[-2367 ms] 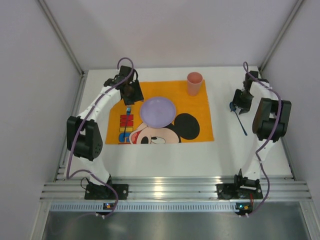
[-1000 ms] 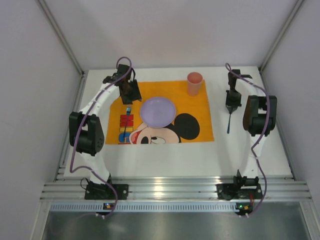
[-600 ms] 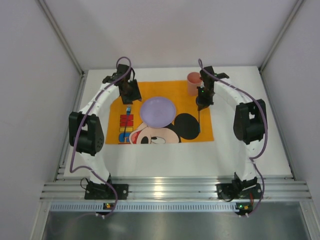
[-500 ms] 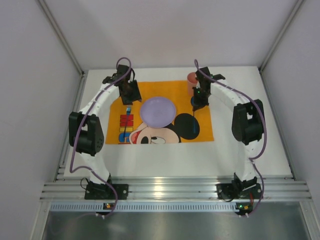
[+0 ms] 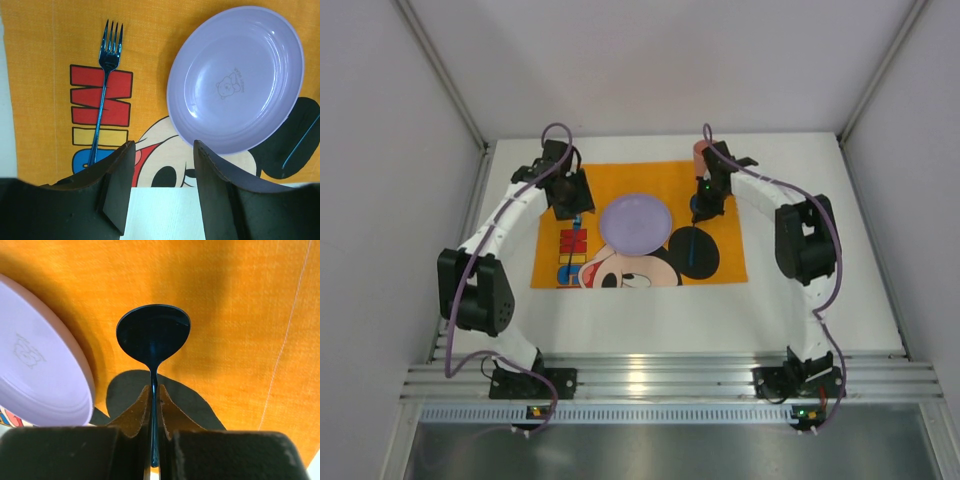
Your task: Set the dinner table for one person
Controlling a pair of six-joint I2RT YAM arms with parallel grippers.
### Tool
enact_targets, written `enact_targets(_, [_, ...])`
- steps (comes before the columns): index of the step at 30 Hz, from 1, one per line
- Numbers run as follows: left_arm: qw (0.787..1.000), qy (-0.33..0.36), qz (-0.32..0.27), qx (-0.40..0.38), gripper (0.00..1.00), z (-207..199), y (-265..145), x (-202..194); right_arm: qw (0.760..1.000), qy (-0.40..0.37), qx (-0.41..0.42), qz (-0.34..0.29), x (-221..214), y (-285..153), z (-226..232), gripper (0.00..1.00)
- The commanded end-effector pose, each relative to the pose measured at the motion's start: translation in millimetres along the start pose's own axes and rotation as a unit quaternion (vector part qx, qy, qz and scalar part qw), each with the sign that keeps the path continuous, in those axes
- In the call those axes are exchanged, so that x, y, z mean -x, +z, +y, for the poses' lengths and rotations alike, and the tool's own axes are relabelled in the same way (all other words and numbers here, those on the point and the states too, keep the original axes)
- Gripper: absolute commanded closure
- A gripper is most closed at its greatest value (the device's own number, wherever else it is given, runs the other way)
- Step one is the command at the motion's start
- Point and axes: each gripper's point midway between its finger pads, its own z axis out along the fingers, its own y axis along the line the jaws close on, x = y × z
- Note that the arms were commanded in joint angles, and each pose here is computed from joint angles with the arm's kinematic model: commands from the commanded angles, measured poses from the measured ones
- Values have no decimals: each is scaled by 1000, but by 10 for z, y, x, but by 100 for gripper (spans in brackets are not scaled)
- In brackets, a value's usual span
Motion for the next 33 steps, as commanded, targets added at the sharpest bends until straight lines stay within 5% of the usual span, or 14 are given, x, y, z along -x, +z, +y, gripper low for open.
enact_targets(1, [1000, -1, -25, 4, 44, 55, -169, 56, 998, -3, 29, -48, 275, -97, 266, 100])
enact_targets(3, [1000, -1, -29, 8, 45, 72, -188, 57, 999, -8, 28, -43, 213, -96, 279, 99])
enact_targets(9, [999, -10, -33, 5, 45, 94, -253, 5, 998, -35, 22, -55, 106, -268, 332, 70])
enact_targets(22, [999, -12, -35, 10, 44, 166, -391, -93, 986, -62, 21, -155, 312, -1323, 499, 60])
enact_targets(33, [997, -24, -73, -9, 42, 237, -668, -222, 967, -138, 113, -181, -163, -2037, 835, 38])
